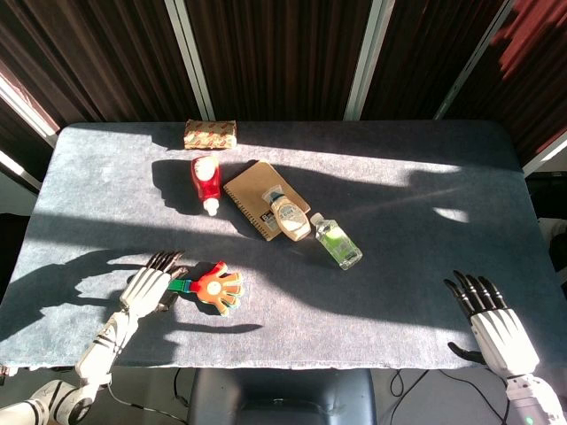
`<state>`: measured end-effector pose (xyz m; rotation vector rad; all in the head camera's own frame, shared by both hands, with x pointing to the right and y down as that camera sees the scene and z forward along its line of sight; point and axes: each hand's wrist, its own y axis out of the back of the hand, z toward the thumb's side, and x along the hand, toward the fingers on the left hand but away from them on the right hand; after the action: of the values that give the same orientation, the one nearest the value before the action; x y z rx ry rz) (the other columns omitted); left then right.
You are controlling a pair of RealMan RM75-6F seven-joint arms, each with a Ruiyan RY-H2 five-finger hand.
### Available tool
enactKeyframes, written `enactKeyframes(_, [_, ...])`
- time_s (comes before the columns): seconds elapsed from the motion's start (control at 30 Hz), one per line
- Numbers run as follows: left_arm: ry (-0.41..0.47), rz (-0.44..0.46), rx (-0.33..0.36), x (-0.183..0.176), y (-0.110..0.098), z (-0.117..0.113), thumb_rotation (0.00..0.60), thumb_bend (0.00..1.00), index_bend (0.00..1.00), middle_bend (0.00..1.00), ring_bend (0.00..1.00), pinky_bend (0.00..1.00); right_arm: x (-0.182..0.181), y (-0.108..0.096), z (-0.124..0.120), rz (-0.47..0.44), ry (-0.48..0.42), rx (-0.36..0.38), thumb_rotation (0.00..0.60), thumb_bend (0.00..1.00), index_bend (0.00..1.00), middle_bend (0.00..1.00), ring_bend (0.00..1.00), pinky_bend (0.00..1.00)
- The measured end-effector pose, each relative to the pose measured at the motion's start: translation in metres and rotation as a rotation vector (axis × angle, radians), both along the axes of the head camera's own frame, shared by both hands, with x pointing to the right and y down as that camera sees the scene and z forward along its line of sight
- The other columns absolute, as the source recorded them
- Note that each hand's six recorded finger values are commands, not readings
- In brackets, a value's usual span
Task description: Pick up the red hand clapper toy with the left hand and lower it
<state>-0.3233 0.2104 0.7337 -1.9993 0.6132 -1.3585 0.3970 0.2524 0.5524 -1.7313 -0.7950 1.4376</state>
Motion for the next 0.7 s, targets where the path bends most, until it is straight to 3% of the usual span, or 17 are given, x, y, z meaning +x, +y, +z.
enactKeyframes(0.47, [0.015, -0.002, -0.006, 0.009, 0.005, 0.006, 0.6, 0.4, 0.33, 0.0, 0.0, 0.0, 0.0, 0.0, -0.002, 0.001, -0.005, 0.003, 0.6, 0.16, 0.0, 0.0, 0.0, 0.0])
enactKeyframes(0.7, [0.022, -0.005, -0.002, 0.015, 0.004, 0.007, 0.6, 0.39, 0.45, 0.0, 0.0, 0.0, 0.0, 0.0, -0.001, 0.001, -0.005, -0.001, 0.6, 0.16, 0.0, 0.0, 0.0, 0.0])
